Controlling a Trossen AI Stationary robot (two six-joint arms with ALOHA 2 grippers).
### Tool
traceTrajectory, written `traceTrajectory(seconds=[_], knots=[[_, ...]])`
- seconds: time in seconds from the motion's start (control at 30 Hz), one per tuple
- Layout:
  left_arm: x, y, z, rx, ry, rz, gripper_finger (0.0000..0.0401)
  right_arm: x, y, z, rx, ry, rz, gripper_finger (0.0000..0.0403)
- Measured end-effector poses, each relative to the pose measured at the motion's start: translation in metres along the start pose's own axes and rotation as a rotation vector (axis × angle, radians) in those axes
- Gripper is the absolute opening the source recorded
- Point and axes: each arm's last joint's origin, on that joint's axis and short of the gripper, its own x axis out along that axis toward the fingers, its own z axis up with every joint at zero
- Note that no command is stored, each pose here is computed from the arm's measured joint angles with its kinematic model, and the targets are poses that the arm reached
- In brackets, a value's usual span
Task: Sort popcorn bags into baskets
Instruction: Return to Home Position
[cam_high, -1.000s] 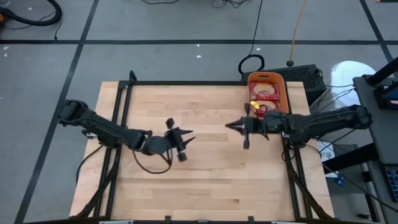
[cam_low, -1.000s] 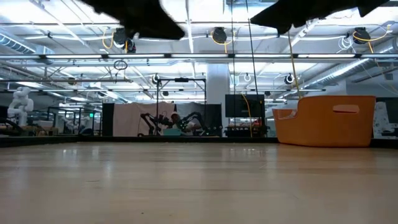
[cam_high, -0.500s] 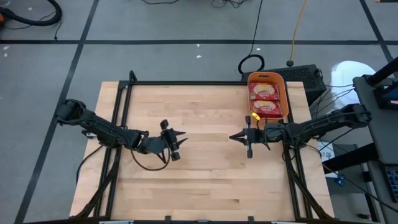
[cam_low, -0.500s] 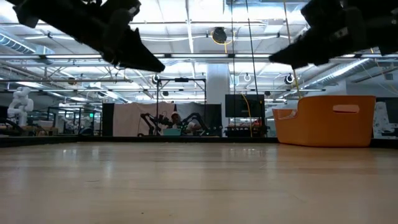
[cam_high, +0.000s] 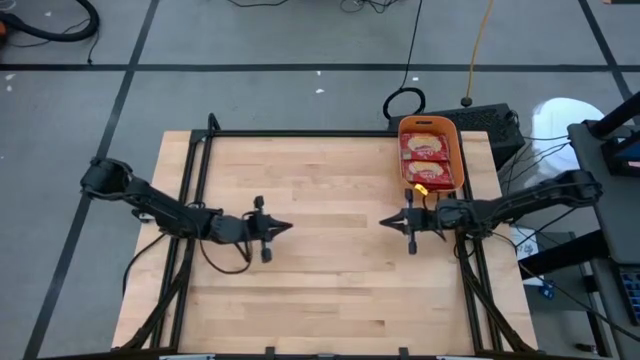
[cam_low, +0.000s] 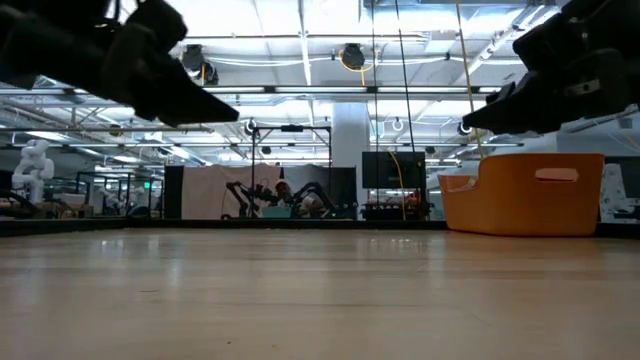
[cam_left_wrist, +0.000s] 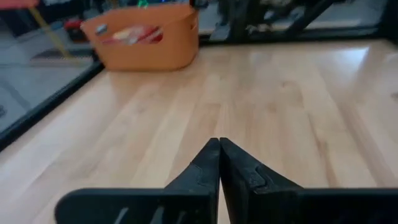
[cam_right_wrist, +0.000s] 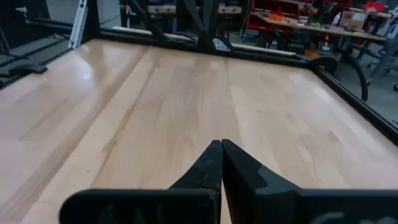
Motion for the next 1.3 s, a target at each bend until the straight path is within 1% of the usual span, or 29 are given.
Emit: traceTrajectory(seconds=[0.13,0.27,0.5,0.63,0.73,0.93,1.1,1.3], knots=[[-0.015,0.009,-0.012,-0.005,-0.066,-0.048,0.0006,-0.006,0.0,-0.004,0.002,-0.024,0.01,0.0],[-0.03,0.019,-0.019,-0.04,-0.109,-0.046,0.0007,-0.011,0.0,-0.007,0.004,-0.047,0.012,0.0],[-0.052,0.03,-0.029,-0.047,-0.167,-0.05,0.0009,-0.019,-0.002,0.0,0.019,-0.135,0.004,0.0],[-0.061,0.035,-0.036,-0.056,-0.19,-0.051,0.0009,-0.023,-0.003,0.003,0.018,-0.159,0.001,0.0],[-0.064,0.037,-0.042,-0.055,-0.187,-0.05,0.0009,-0.026,-0.004,0.004,0.001,-0.172,-0.001,0.0],[-0.067,0.036,-0.039,-0.043,-0.202,-0.095,0.001,-0.03,-0.004,0.004,-0.001,-0.182,-0.003,0.0],[-0.07,0.037,-0.037,-0.012,-0.224,-0.13,0.001,-0.032,-0.004,0.001,0.017,-0.15,0.002,0.0],[-0.076,0.039,-0.039,0.008,-0.194,-0.138,0.001,-0.034,-0.004,-0.003,0.043,-0.117,0.007,0.0]])
